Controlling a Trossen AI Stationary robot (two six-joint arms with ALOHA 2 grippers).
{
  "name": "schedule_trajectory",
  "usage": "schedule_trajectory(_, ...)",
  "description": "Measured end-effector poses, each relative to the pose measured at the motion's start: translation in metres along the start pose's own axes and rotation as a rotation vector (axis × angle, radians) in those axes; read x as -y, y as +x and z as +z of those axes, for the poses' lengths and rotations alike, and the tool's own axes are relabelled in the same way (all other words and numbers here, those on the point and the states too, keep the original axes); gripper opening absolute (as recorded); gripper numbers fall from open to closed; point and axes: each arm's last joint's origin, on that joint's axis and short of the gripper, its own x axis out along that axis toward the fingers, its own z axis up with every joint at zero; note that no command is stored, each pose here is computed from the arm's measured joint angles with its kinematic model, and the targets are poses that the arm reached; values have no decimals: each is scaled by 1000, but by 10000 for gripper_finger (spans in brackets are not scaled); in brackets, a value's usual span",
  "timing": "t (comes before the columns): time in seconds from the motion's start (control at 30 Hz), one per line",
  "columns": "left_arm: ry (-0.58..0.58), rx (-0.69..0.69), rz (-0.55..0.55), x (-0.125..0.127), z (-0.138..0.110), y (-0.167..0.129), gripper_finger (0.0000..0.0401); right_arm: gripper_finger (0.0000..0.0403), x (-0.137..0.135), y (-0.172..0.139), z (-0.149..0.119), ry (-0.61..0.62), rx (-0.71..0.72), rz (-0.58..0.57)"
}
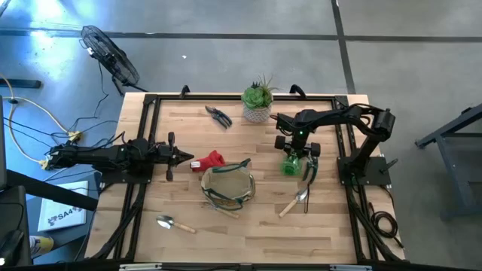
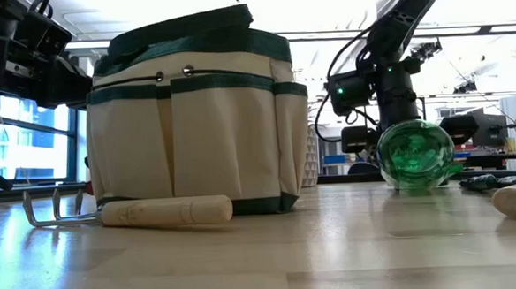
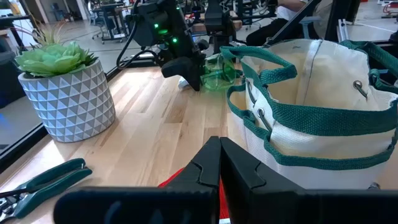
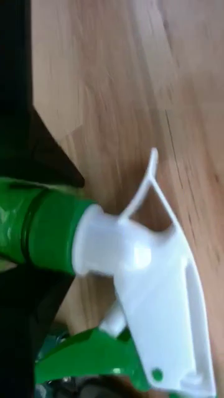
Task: Pick & Place Garden tools in Gardening bag
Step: Put the green spray bottle into the white gardening bag
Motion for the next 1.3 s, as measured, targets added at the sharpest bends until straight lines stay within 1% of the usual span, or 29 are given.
schedule_trajectory(0.03, 0, 0, 0, 0, 0, 0, 1, 141, 0, 0, 0, -12, 1, -1)
schedule_trajectory(0.07, 0, 0, 0, 0, 0, 0, 1, 137, 0, 0, -1, -24, 3, -3)
schedule_trajectory(0.37, -18, -1, -1, 0, 0, 0, 1, 138, 0, 2, -4, -83, 6, -13)
schedule_trajectory(0.53, -23, -9, -2, 0, -1, 0, 1, 138, -1, 0, -7, -132, -7, 2)
schedule_trajectory(0.7, -25, -11, -12, 0, -1, 0, 1, 138, -1, -9, -15, -202, 27, 28)
schedule_trajectory(0.77, -25, -7, -24, 1, 0, 0, 1, 138, -1, -17, -20, -241, 56, 58)
schedule_trajectory(0.93, -25, -4, -45, 1, 0, 0, 1, 138, -3, -39, -40, -340, 123, 181)
schedule_trajectory(1.13, -38, -2, -44, 1, 0, 0, 1, 138, -6, -68, -75, -533, 227, 435)
schedule_trajectory(1.2, -55, -1, -44, 1, 0, 0, 1, 138, -8, -80, -89, -639, 283, 551)
schedule_trajectory(1.3, -57, 0, -44, 1, 0, 0, 1, 138, -11, -98, -115, -881, 359, 750)
